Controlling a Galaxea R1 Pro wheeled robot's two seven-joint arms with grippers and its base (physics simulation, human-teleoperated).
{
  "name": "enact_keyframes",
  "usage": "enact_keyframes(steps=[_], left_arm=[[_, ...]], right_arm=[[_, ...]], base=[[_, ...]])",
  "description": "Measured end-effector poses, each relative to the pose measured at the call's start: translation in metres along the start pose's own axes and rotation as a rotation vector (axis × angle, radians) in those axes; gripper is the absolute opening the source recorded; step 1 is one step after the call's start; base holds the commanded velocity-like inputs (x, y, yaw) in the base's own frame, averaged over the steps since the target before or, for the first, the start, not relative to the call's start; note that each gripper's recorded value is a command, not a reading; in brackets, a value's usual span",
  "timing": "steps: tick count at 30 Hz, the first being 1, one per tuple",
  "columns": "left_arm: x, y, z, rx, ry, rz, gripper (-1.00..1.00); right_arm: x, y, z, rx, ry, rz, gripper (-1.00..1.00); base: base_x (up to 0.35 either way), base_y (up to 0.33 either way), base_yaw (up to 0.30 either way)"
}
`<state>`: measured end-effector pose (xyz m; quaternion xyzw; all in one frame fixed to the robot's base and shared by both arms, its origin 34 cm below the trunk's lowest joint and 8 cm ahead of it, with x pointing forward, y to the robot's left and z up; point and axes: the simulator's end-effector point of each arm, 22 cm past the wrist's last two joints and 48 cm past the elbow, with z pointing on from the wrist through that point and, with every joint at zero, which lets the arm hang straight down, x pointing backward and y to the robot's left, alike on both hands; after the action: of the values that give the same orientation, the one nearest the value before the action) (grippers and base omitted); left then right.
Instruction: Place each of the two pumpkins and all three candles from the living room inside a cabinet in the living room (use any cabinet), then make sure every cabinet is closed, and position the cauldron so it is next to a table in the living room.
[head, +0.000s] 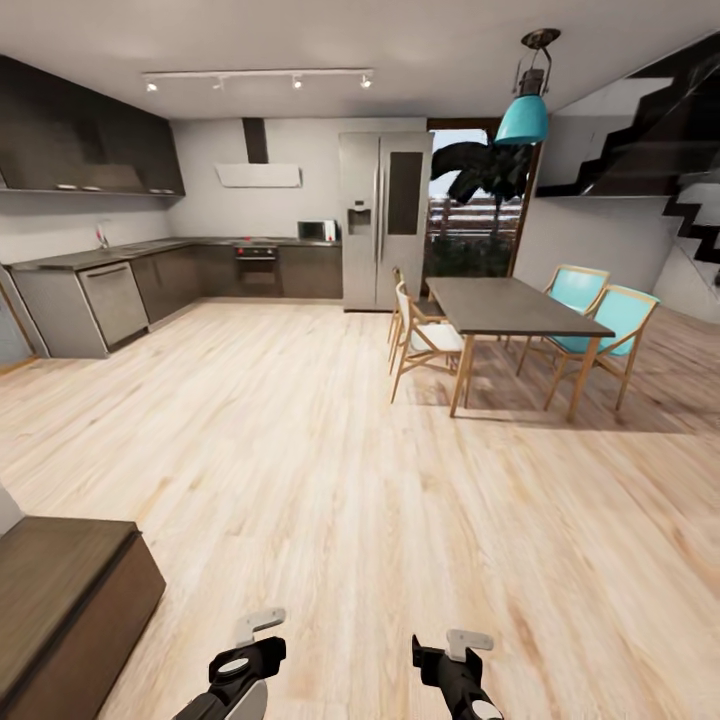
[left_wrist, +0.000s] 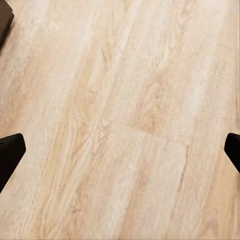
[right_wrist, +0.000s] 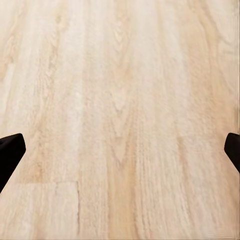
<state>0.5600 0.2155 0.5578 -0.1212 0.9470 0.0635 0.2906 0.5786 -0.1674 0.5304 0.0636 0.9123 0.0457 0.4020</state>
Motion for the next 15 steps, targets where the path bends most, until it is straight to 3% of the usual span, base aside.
enact_keyframes(steps=[15], left_arm=[[0.0029,0.0002,0.0014,-0.001,0.007,0.001,1.0]], right_arm=[[0.0028,-0.0007,0.0007,0.002,0.005,0.002,1.0]], base=[[0.0,0.0,-0.267]])
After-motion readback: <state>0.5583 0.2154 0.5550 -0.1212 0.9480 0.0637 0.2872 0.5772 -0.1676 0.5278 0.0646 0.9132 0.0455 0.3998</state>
